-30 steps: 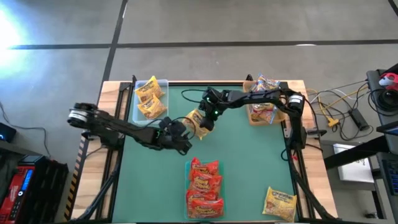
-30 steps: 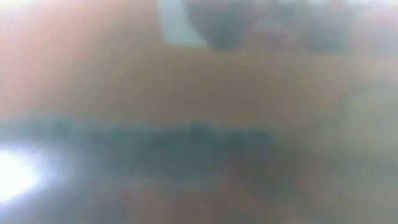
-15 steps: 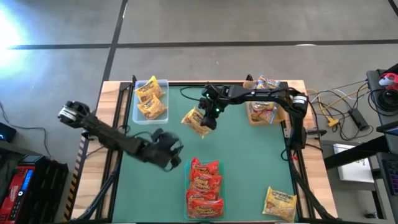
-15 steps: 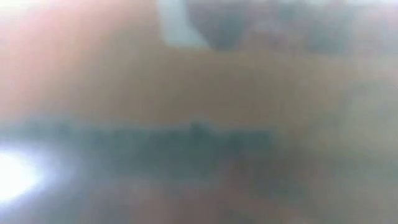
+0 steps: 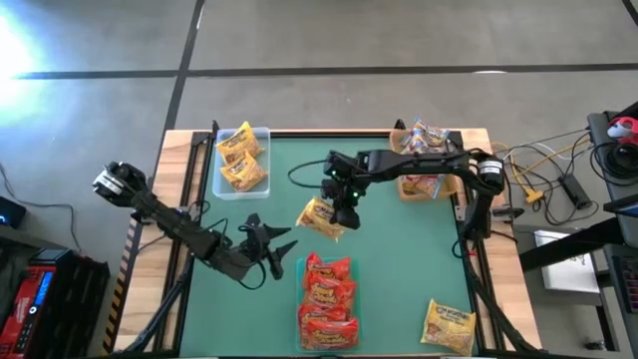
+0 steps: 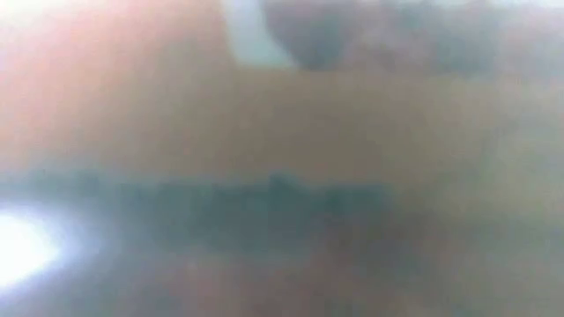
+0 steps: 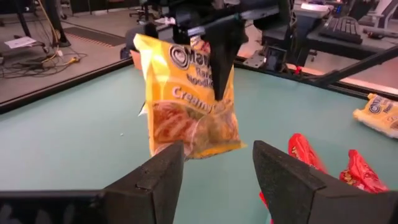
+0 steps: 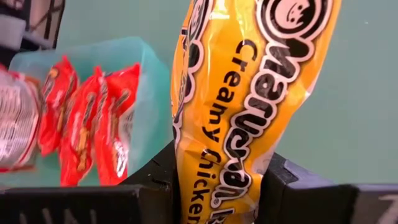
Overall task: Sort Maruchan noodles
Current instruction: Put the yellow noodle pack into the transparent bin
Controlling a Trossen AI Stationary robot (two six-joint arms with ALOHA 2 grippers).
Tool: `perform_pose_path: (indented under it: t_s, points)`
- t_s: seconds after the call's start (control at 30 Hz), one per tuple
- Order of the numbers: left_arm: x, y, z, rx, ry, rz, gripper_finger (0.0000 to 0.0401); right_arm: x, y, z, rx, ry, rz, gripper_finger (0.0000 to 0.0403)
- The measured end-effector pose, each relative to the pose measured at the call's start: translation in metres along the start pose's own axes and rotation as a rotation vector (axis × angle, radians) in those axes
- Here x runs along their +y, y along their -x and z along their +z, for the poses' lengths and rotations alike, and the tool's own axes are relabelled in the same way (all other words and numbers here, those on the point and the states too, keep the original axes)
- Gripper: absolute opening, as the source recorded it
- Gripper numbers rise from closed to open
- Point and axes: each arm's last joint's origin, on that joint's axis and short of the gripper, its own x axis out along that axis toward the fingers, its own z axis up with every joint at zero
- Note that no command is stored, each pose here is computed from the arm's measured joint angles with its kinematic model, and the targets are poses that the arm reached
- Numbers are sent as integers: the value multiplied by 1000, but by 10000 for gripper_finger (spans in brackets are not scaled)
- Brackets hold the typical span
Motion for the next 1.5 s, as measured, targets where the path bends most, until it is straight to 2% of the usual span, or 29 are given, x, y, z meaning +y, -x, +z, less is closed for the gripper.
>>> perform_pose_path:
  t_s: [0.13, 0.23, 0.33, 0.4, 0.5, 0.8, 0.97, 1.23, 1.5]
  points:
    - [-9, -6, -1, 5, -29, 4, 200, 9, 4, -1, 14, 76, 9, 115]
    - [-19, -16, 0, 5, -112, 20, 223, 11, 6, -2, 17, 158, 11, 116]
    - [-26, -22, 4, -41, -196, 132, 245, 12, 7, -4, 42, 224, 16, 116]
    - [-27, -22, 7, -72, -211, 202, 256, 12, 7, -7, 61, 256, 21, 116]
    - [-25, -23, 8, -82, -192, 220, 265, 12, 7, -8, 70, 311, 25, 116]
    - [-17, -28, 3, -53, -144, 186, 266, 13, 13, 1, 33, 437, 12, 116]
    - [-13, -37, 8, -30, -145, 134, 262, 14, 20, 10, 24, 495, -59, 116]
    - [-7, -48, 14, -26, -151, 101, 252, 17, 19, 11, 26, 583, -59, 116]
    - [2, -64, 22, 6, -123, -25, 251, 18, 18, 16, -18, 637, -76, 116]
